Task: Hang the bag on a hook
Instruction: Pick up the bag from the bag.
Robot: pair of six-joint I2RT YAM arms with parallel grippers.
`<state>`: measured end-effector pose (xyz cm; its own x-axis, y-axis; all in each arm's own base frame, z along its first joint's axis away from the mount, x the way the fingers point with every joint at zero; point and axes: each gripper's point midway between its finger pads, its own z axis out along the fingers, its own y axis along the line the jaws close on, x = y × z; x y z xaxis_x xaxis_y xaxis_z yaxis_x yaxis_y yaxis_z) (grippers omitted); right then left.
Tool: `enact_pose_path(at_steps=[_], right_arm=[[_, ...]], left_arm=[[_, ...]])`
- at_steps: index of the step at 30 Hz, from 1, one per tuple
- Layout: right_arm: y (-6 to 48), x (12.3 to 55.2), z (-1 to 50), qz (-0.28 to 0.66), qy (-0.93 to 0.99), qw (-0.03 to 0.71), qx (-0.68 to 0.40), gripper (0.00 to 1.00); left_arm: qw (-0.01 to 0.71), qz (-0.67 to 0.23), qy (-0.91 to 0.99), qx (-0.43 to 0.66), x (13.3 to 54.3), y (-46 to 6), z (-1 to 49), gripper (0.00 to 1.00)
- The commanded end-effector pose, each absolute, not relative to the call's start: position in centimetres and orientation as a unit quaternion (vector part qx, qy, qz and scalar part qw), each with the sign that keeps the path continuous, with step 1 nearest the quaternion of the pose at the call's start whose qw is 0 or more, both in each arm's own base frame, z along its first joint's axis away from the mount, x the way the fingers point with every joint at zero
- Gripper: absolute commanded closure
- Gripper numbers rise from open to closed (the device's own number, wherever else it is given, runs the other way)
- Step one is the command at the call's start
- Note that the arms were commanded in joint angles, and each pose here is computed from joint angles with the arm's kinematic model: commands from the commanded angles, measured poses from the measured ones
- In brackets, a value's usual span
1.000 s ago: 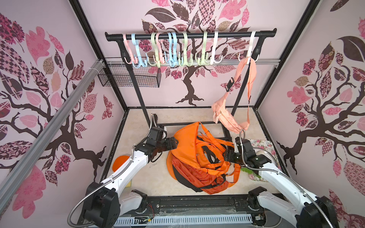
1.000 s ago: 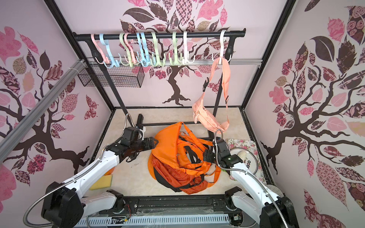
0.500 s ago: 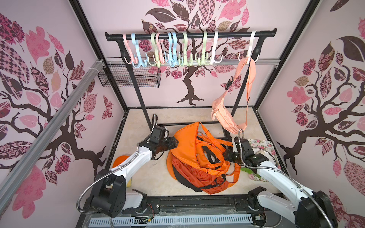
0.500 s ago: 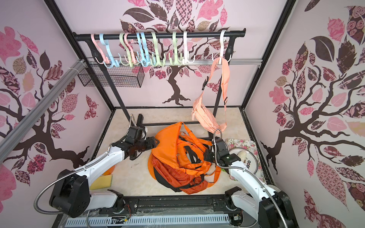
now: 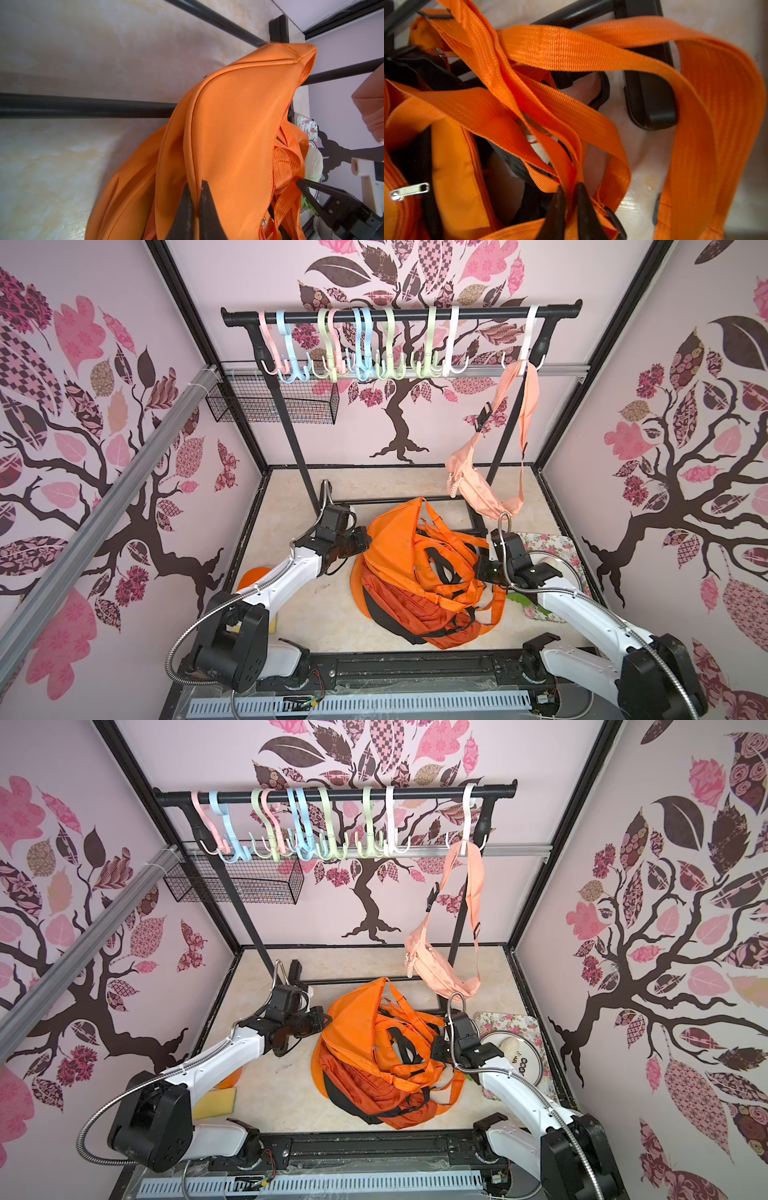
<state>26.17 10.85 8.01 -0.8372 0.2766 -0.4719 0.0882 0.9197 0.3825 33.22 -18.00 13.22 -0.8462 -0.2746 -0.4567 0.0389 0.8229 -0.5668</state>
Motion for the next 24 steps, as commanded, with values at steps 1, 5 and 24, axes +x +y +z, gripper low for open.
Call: enact_pose_path(at_steps=[1, 5, 24], right_arm=[[10.8, 26.3, 8.6, 0.174, 0.941, 0.274, 0.097, 1.0], [10.5, 26.4, 10.0, 0.169, 0.938, 0.287, 0.098, 1.0], [12.0, 26.5, 13.2, 0.212, 0.927, 0.301, 0.075, 1.0]], left_arm=[[0.3, -0.309, 0.901, -0.043, 33.2, -18.3, 16.0, 1.0], [0.341, -0.346, 0.874, -0.022, 32.6, -18.8, 19.9, 1.0], [0.452, -0.401, 0.797, 0.027, 27.4, -17.6, 33.1, 1.0]])
